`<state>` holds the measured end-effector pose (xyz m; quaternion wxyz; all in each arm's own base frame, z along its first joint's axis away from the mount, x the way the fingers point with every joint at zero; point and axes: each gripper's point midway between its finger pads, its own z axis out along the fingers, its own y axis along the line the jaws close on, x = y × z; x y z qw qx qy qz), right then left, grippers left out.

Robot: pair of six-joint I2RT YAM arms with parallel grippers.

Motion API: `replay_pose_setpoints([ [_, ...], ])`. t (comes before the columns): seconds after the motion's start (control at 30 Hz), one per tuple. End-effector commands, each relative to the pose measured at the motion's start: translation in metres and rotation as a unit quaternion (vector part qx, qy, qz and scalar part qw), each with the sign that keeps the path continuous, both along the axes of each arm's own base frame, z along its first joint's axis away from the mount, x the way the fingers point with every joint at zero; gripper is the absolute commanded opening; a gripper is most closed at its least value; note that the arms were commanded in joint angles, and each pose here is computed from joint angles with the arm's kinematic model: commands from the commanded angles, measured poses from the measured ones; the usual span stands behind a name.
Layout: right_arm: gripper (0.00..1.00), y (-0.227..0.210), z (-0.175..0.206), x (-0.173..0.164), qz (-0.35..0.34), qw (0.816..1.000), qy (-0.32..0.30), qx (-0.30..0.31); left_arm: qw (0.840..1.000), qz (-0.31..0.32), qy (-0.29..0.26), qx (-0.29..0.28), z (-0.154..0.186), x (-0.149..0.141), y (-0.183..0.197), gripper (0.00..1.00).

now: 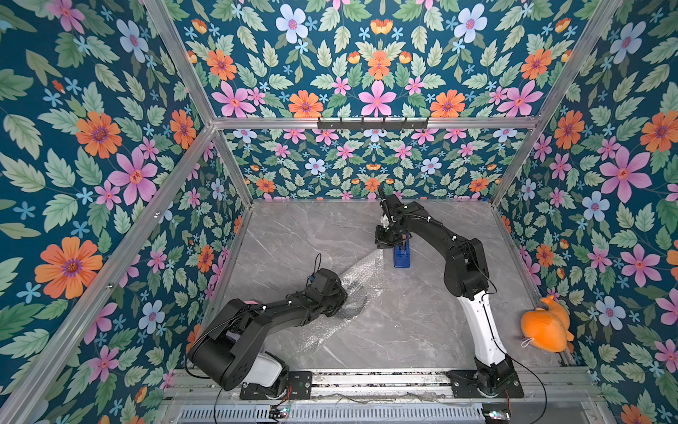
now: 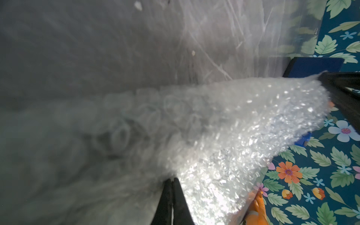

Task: Wrap dinner plates in bubble wrap
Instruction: Wrap the plate in the bubble wrap.

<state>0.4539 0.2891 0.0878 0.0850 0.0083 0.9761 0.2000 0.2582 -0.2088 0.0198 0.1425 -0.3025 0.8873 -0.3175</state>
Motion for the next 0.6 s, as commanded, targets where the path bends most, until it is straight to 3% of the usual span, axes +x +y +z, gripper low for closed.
replay_pose_setpoints([
  [0.0,0.00,0.009,0.026,-0.012,0.010,1.000,-0.015,0.023,0.998,0.001,0.047,0.039,-0.022,-0.020,0.016,0.07],
  [0.23,0.00,0.048,0.064,-0.091,0.045,0.995,-0.058,0.062,0.999,0.003,0.038,0.036,-0.020,-0.016,0.015,0.05],
  [0.4,0.00,0.083,0.045,-0.154,0.031,0.993,-0.036,0.110,0.999,0.004,0.027,0.027,-0.016,-0.014,0.012,0.03],
  [0.57,0.00,0.108,0.001,-0.179,0.002,0.994,-0.002,0.113,1.000,0.011,0.018,0.017,-0.013,-0.013,0.013,0.01],
])
